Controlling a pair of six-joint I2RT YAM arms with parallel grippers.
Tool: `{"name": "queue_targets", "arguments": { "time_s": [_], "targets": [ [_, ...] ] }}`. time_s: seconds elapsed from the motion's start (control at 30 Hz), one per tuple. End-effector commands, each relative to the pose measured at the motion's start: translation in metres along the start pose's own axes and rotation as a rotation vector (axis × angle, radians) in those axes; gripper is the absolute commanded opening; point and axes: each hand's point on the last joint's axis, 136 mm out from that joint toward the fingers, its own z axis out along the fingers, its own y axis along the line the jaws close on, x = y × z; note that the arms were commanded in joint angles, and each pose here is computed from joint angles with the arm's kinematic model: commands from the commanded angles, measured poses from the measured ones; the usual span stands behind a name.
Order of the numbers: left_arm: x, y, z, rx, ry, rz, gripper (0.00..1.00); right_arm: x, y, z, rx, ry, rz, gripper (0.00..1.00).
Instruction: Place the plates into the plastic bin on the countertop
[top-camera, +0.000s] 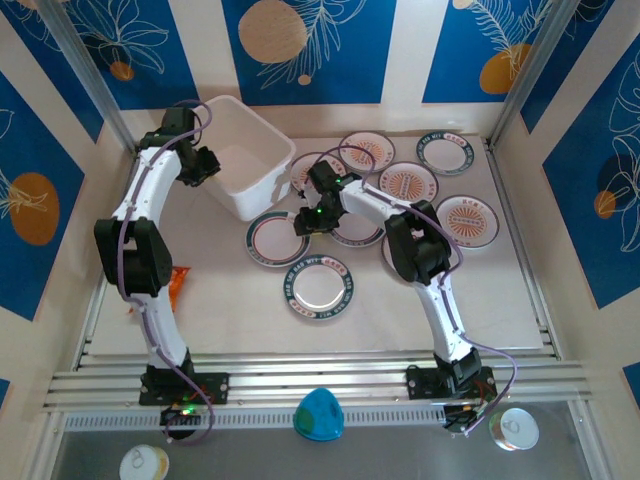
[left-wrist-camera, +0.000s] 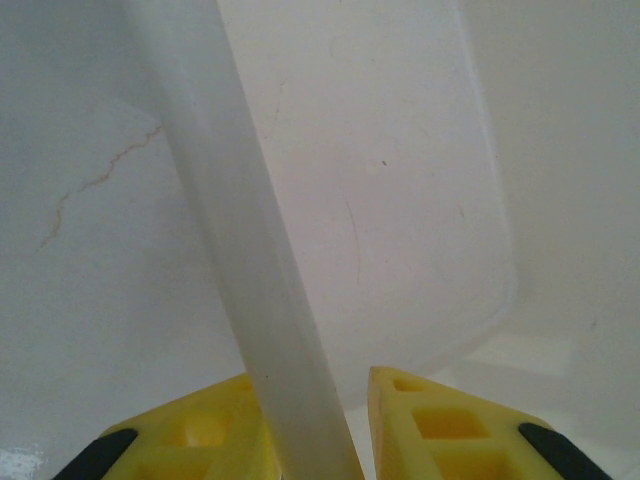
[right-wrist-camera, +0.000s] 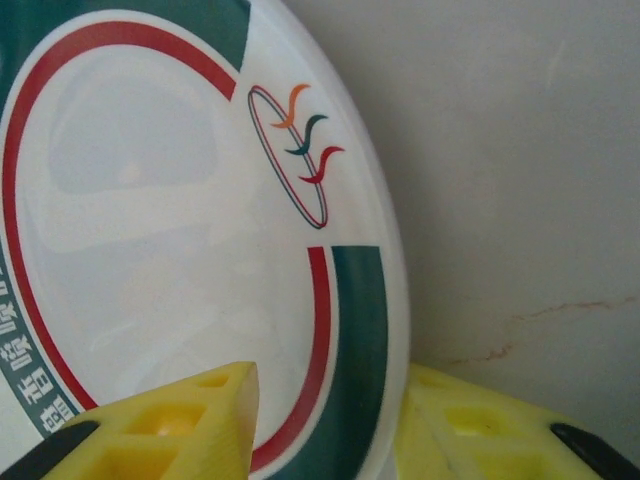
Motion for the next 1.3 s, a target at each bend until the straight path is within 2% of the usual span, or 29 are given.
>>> {"name": "queue_targets", "arguments": {
  "time_s": [0.0, 0.2, 0.57, 0.8, 1.27],
  "targets": [
    [0.000, 0.000, -0.009, 0.014, 0.019, 0.025, 0.28, 0.003, 0.006, 0.003, -0.026, 0.027, -0.008, 0.36],
    [0.002, 0.002, -0.008, 0.007, 0.025, 0.035, 0.28, -0.003, 0.008, -0.004, -0.051, 0.010, 0.028, 0.24],
    [-0.002, 0.000, -0.014, 0.018, 0.012, 0.035, 0.28, -0.017, 0.025, -0.034, -0.132, -0.078, 0.080, 0.12],
    [-0.002, 0.000, -0.015, 0.033, 0.017, 0.038, 0.28, -0.026, 0.031, -0.056, -0.201, -0.137, 0.136, 0.06],
    [0.002, 0.001, -0.015, 0.039, 0.039, 0.059, 0.28, -0.009, 0.031, -0.076, -0.223, -0.144, 0.166, 0.00]
  ]
}}
